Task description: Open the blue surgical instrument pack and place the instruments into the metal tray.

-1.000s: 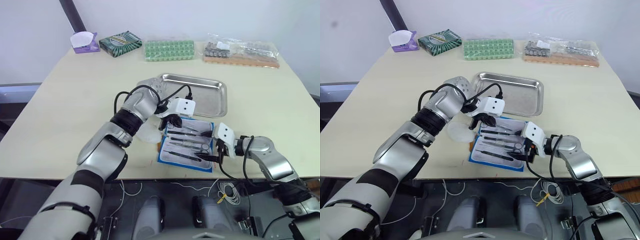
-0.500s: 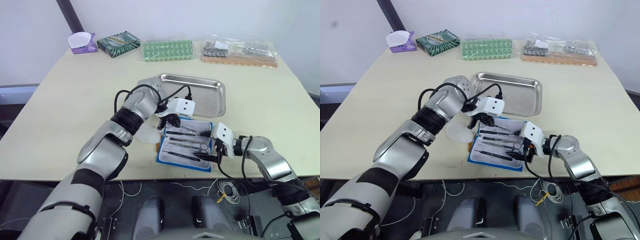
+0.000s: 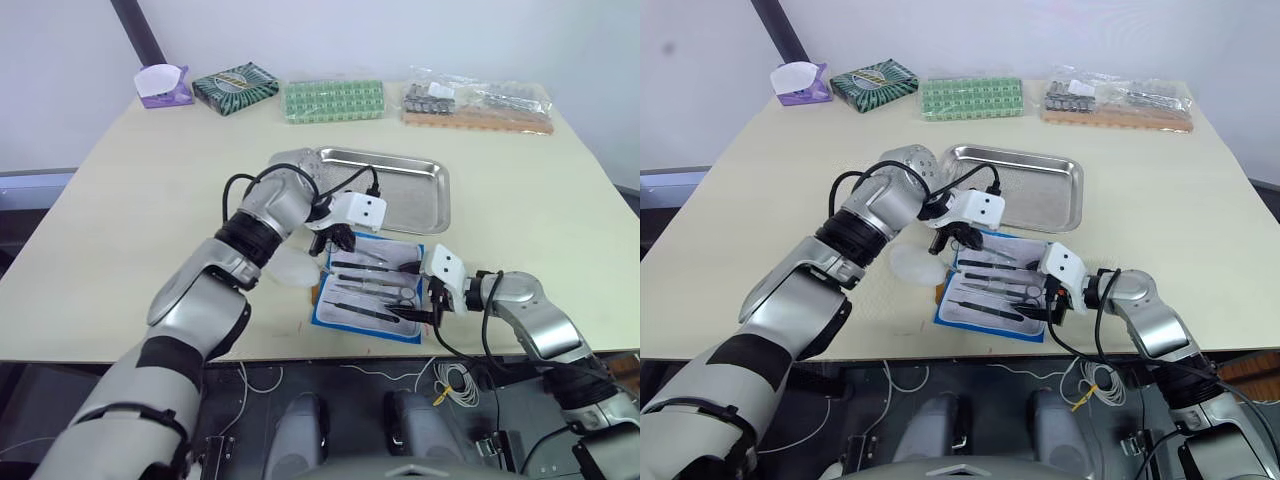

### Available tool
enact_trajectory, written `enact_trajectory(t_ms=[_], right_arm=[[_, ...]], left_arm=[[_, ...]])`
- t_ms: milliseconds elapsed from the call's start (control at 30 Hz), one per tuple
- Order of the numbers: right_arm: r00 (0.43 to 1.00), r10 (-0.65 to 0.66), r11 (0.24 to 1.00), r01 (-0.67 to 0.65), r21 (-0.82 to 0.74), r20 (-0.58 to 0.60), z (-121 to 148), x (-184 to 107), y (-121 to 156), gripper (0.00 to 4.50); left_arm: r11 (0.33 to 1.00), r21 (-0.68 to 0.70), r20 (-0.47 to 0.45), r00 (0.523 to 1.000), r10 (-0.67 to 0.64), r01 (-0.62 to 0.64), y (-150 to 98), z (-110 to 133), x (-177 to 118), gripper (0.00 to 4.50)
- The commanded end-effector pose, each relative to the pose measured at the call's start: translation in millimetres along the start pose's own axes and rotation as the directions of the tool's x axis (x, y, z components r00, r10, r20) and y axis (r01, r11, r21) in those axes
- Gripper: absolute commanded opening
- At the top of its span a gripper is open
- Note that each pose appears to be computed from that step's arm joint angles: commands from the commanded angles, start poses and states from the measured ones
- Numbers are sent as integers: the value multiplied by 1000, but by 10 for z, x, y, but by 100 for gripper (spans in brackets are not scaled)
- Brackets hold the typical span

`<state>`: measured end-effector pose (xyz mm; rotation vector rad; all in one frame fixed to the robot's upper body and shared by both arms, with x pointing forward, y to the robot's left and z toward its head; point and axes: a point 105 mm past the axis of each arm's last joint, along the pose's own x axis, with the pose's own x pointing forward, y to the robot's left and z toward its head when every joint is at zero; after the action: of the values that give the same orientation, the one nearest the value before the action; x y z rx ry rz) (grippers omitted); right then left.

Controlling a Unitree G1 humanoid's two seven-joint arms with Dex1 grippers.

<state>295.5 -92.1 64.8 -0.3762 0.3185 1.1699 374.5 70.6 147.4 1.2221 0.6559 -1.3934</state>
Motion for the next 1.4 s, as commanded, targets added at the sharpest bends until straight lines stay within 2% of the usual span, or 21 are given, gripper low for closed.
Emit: enact_trajectory(t_ms=[33, 267, 467, 667, 833, 933, 1067, 1133, 1233, 1333, 1400], right_arm=[[984, 39, 994, -20, 110, -173, -485, 82, 134, 450], [983, 49, 993, -29, 112, -178, -501, 66, 139, 450], [982, 55, 993, -35, 109, -182, -503, 48, 132, 450], [982, 58, 993, -38, 110, -182, -504, 9, 124, 450], [983, 57, 993, -38, 114, -175, -496, -20, 111, 450], [984, 53, 993, -33, 115, -168, -483, -36, 95, 450], [985, 52, 993, -34, 112, -164, -468, -62, 74, 450], [986, 51, 993, -34, 110, -161, -461, -69, 64, 450], [986, 52, 994, -35, 104, -159, -459, -77, 58, 450], [987, 42, 995, -28, 95, -153, -453, -78, 49, 450], [988, 38, 995, -25, 93, -149, -452, -73, 50, 450]], left_arm=[[997, 27, -12, 998, 69, -69, 76, 27, -200, 9], [997, -6, -14, 997, 81, -81, 4, -93, -242, 9], [991, -92, 4, 996, 93, -92, -133, -343, -349, 9], [968, -222, 88, 986, 143, -121, -275, -464, -510, 9], [921, -351, 177, 953, 245, -172, -257, -418, -592, 9], [862, -473, 217, 924, 315, -182, -199, -390, -612, 9], [720, -656, 242, 841, 484, -226, -18, -316, -628, 9], [628, -737, 216, 794, 569, -250, 98, -311, -652, 9], [540, -799, 165, 768, 619, -264, 158, -327, -607, 9], [400, -870, 90, 705, 703, -288, 288, -380, -596, 9], [338, -897, 55, 685, 726, -286, 354, -406, -584, 9]])
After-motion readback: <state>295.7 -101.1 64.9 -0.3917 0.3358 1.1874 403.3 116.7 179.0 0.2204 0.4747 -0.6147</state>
